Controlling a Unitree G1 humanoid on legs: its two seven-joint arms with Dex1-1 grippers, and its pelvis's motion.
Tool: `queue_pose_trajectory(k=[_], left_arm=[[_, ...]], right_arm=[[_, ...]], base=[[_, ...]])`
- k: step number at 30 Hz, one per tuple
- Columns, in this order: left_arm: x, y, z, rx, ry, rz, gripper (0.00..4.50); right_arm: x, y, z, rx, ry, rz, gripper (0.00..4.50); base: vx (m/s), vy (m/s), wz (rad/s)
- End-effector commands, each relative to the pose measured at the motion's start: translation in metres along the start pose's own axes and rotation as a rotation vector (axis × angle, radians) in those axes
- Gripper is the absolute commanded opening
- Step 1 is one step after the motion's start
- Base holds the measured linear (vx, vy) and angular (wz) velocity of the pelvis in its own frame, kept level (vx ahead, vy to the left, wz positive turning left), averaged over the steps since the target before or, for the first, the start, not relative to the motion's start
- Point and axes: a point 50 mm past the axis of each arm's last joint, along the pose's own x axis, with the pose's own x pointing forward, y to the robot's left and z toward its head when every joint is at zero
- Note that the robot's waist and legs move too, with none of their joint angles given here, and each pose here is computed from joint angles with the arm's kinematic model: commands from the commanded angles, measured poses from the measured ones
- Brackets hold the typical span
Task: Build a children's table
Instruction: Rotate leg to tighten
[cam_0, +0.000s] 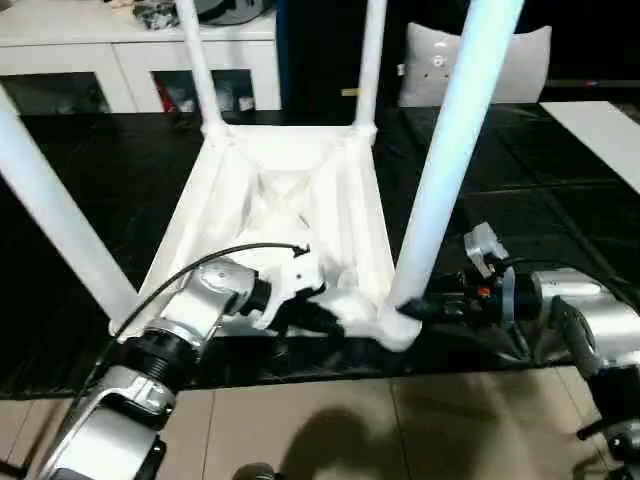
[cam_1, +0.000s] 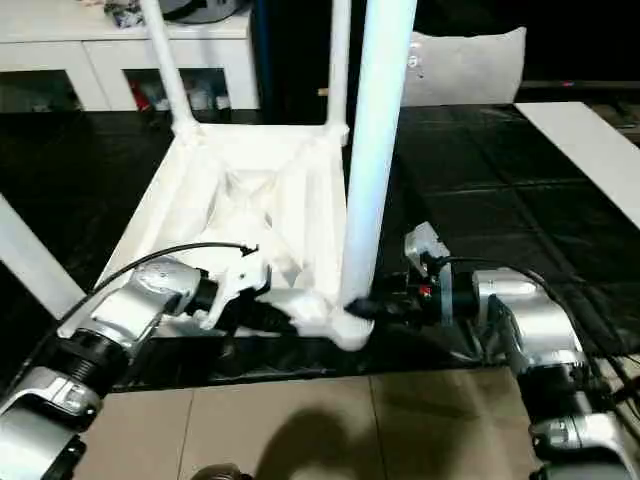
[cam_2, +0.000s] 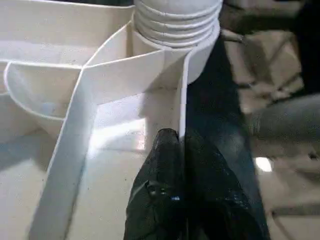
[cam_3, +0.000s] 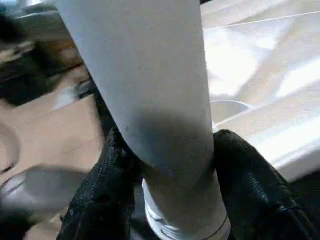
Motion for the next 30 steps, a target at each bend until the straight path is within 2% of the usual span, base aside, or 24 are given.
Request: queue_pose_trajectory(k=[1, 2, 3, 4, 6, 7, 10, 13, 14, 15, 16, 17, 22, 24, 25, 29, 30], left_arm=[[0.012, 0.007, 0.029, 0.006, -0.117, 0.122, 0.0], [0.013, 0.008, 0.03, -0.006, -0.121, 0.137, 0.0], [0.015, 0.01, 0.032, -0.035, -0.123, 0.183, 0.0], [0.015, 0.01, 0.032, -0.035, -0.123, 0.183, 0.0], [0.02, 0.016, 0.037, -0.122, -0.117, 0.299, 0.0], [0.022, 0.018, 0.039, -0.149, -0.117, 0.333, 0.0], [0.025, 0.02, 0.042, -0.18, -0.107, 0.39, 0.0], [0.031, 0.022, 0.046, -0.196, -0.096, 0.479, 0.0], [0.031, 0.022, 0.046, -0.195, -0.1, 0.481, 0.0], [0.032, 0.022, 0.047, -0.194, -0.104, 0.484, 0.0], [0.033, 0.019, 0.049, -0.187, -0.119, 0.469, 0.0], [0.035, 0.017, 0.051, -0.173, -0.13, 0.453, 0.0], [0.034, 0.013, 0.046, -0.141, -0.115, 0.415, 0.0], [0.029, 0.012, 0.043, -0.084, -0.139, 0.385, 0.0], [0.027, 0.012, 0.04, -0.082, -0.136, 0.371, 0.0], [0.02, 0.011, 0.032, -0.061, -0.12, 0.322, 0.0], [0.017, 0.009, 0.029, -0.037, -0.104, 0.288, 0.0]], right_arm=[[0.034, 0.008, -0.003, 0.021, -0.003, -0.023, 1.98], [0.038, 0.005, -0.004, 0.028, 0.004, -0.072, 1.98], [0.046, -0.003, -0.005, 0.08, 0.011, -0.211, 1.98], [0.046, -0.003, -0.005, 0.08, 0.011, -0.211, 1.98], [0.064, -0.016, -0.004, 0.196, 0.008, -0.485, 1.96], [0.068, -0.017, -0.004, 0.213, 0.004, -0.536, 1.95], [0.079, -0.017, -0.003, 0.246, -0.006, -0.615, 1.95], [0.095, -0.016, 0.001, 0.223, -0.028, -0.683, 1.95], [0.096, -0.016, 0.002, 0.218, -0.039, -0.688, 2.3], [0.096, -0.016, 0.003, 0.214, -0.047, -0.693, 2.3], [0.096, -0.017, 0.004, 0.213, -0.08, -0.701, 2.51], [0.095, -0.017, 0.006, 0.224, -0.112, -0.705, 2.65], [0.077, -0.021, 0.004, 0.2, -0.13, -0.693, 3.09], [0.057, -0.025, 0.004, 0.193, -0.124, -0.668, 3.12], [0.049, -0.027, 0.005, 0.187, -0.126, -0.663, 3.35], [0.031, -0.031, 0.007, 0.142, -0.109, -0.62, 3.58], [0.023, -0.032, 0.008, 0.111, -0.092, -0.592, 3.78]], base=[[0.0, 0.0, 0.0], [0.0, 0.0, 0.0], [0.0, 0.0, 0.0], [0.0, 0.0, 0.0], [0.0, 0.0, 0.0], [0.0, 0.0, 0.0], [0.0, 0.0, 0.0], [0.0, 0.0, 0.0], [0.0, 0.0, 0.0], [0.0, 0.0, 0.0], [0.0, 0.0, 0.0], [0.0, 0.0, 0.0], [0.0, 0.0, 0.0], [0.0, 0.0, 0.0], [0.0, 0.0, 0.0], [0.0, 0.0, 0.0], [0.0, 0.0, 0.0]])
